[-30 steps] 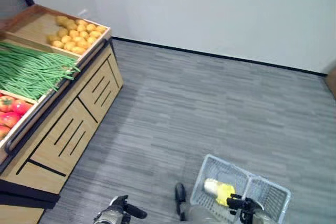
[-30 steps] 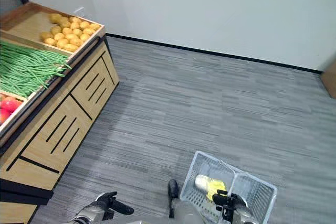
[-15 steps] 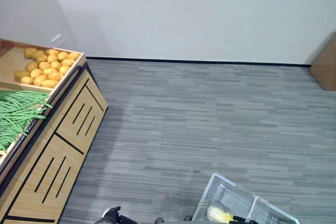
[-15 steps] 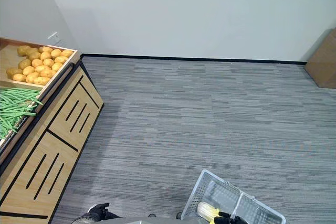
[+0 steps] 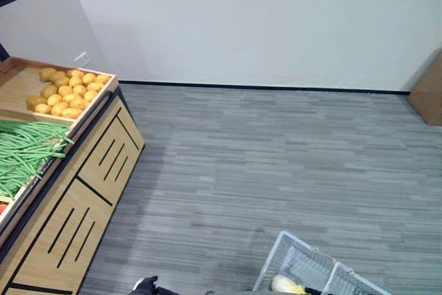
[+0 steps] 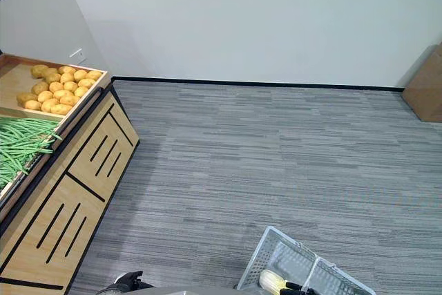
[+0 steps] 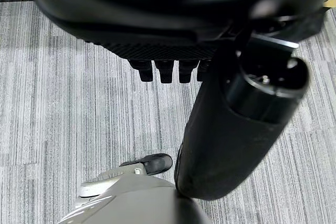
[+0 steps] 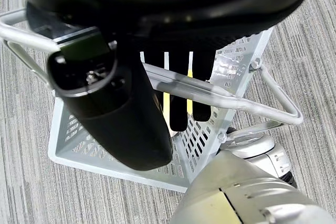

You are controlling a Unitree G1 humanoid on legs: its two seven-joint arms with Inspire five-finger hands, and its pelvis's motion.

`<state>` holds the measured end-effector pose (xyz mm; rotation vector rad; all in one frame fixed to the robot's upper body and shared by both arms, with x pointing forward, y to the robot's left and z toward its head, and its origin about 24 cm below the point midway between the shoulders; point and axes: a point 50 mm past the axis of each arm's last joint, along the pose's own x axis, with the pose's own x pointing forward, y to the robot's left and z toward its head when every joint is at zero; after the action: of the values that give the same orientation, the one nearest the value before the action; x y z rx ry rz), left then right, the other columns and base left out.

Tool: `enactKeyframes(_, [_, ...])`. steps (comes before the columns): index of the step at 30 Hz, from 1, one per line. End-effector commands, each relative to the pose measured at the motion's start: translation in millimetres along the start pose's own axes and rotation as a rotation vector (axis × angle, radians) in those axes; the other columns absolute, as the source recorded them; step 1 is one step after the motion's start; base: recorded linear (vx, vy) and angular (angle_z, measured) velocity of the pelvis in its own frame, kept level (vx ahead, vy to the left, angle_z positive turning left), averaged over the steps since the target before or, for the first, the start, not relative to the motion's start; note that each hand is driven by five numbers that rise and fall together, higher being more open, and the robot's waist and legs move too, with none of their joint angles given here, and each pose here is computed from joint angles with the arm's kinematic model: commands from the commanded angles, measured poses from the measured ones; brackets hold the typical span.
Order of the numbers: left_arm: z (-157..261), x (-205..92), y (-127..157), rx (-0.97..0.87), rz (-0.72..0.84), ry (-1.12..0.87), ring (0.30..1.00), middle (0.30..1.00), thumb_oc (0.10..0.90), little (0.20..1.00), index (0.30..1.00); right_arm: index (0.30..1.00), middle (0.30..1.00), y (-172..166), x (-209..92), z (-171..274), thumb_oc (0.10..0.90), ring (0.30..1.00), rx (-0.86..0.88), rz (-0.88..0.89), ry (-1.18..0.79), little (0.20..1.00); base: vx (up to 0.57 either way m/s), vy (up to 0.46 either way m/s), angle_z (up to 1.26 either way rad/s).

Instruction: Get the vegetables into the basket

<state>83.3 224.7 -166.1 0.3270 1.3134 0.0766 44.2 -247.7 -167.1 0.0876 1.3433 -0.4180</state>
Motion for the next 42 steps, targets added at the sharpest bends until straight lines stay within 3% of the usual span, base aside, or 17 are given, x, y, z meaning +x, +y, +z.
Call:
enactKeyframes(1, [12, 1, -8, 0.049, -0.003, -0.012, 1.000, 1.000, 0.900, 1.000, 1.000, 0.300, 0.300, -5, 0, 1, 0.400, 0.300, -0.016, -0.011, 0.001, 0.300, 0.01, -0.041, 0.01])
enactKeyframes(23, [8, 1, -5, -0.117, 0.010, 0.008, 1.000, 1.000, 0.900, 1.000, 1.000, 0.300, 0.300, 1, 0, 28, 0.400, 0.300, -0.128, -0.005, -0.091, 0.300, -0.02, -0.045, 0.16])
enactKeyframes(30, [4, 1, -5, -0.140, 0.008, 0.023, 1.000, 1.000, 0.900, 1.000, 1.000, 0.300, 0.300, 2, 0, 38, 0.400, 0.300, -0.206, -0.014, -0.128, 0.300, -0.09, -0.047, 0.93])
enactKeyframes(33, [9, 1, -2, -0.159, 0.011, -0.001, 1.000, 1.000, 0.900, 1.000, 1.000, 0.300, 0.300, -19, -1, 48, 0.400, 0.300, -0.217, -0.067, -0.137, 0.300, -0.16, 0.034, 0.98])
enactKeyframes(42, [-2, 1, 5, -0.209, 0.016, 0.031, 1.000, 1.000, 0.900, 1.000, 1.000, 0.300, 0.300, -8, 0, 41, 0.400, 0.300, -0.192, -0.025, -0.113, 0.300, -0.01, 0.070, 1.30])
